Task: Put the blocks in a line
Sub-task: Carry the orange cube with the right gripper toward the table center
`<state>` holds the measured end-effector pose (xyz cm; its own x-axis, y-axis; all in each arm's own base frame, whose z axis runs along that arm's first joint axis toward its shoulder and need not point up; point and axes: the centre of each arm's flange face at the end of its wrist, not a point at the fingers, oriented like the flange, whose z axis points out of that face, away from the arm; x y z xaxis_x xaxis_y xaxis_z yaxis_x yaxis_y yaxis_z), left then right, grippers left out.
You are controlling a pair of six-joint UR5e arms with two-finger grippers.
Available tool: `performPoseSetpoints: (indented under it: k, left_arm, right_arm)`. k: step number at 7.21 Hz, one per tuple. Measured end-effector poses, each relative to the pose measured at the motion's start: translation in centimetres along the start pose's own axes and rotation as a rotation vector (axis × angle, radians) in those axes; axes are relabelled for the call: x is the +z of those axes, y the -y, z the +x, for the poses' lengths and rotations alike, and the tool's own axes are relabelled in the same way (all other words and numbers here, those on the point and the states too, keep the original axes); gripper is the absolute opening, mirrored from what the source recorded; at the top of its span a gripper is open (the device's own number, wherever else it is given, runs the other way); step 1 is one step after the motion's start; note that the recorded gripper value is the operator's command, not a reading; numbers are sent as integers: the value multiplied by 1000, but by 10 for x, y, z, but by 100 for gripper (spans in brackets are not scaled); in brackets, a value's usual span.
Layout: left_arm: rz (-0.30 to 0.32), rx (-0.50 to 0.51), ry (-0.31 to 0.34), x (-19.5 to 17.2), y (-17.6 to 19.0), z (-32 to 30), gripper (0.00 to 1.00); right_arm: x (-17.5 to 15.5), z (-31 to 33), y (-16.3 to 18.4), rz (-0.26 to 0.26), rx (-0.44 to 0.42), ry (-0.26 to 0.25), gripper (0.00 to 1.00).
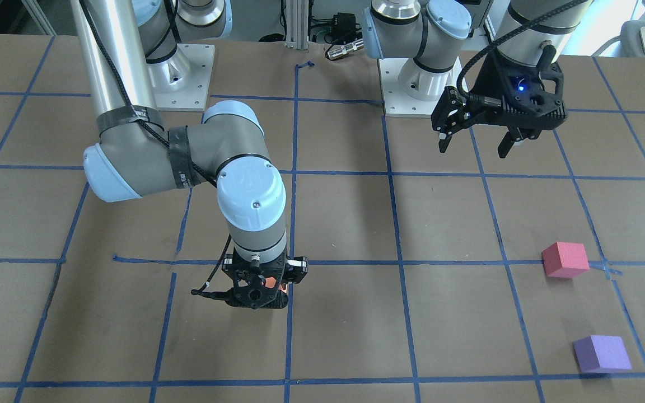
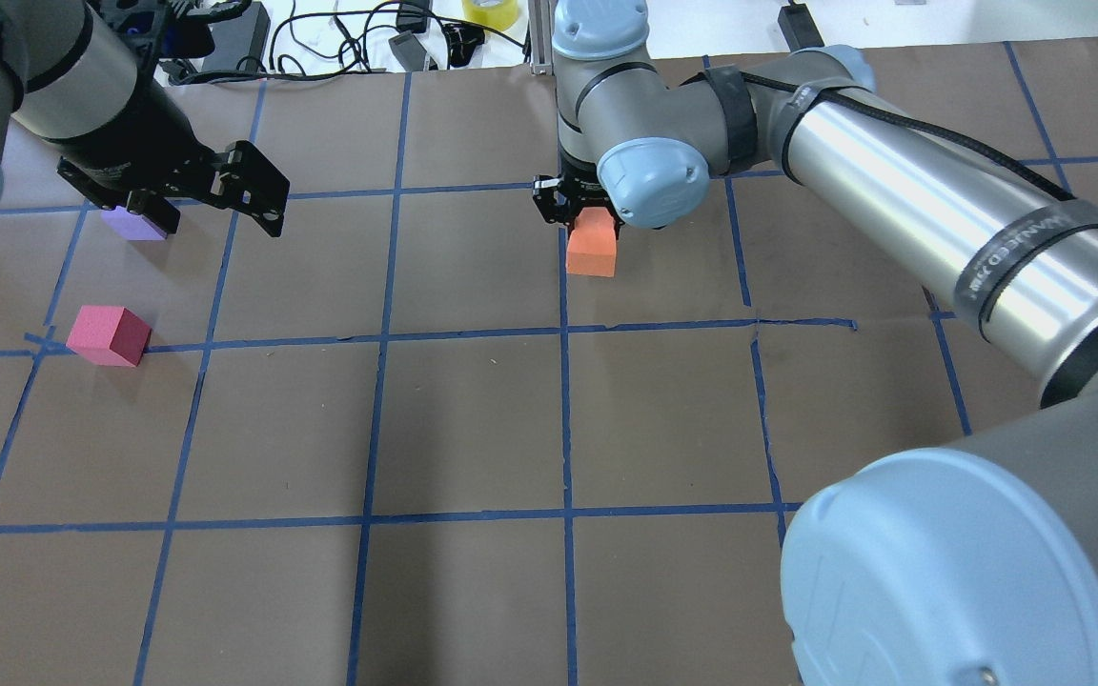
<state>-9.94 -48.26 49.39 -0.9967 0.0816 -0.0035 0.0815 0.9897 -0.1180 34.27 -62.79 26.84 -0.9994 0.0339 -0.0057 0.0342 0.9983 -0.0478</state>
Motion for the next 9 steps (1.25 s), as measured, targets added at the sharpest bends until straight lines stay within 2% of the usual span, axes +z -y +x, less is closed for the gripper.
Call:
performPoseSetpoints:
  k: [2,5,6,7,9]
  left_arm:
    - [1,0,0,0,-1,0,100]
    - [2,0,0,-1,-2,0,100]
    - [2,1,0,-1,-2,0,100]
    - [1,0,0,0,-1,0,100]
    - [4,0,0,2,0,0,100]
  right_arm:
    - [21,-28,-4,-6,-30,3,16]
    - [45,-47,-7,-15,-46,39,22]
    - [52,-53,-10,-22,-51,40,41]
    - [57,-58,-13,-26,-51,40,99]
    - [57,-61,-12,-6,-58,40,100]
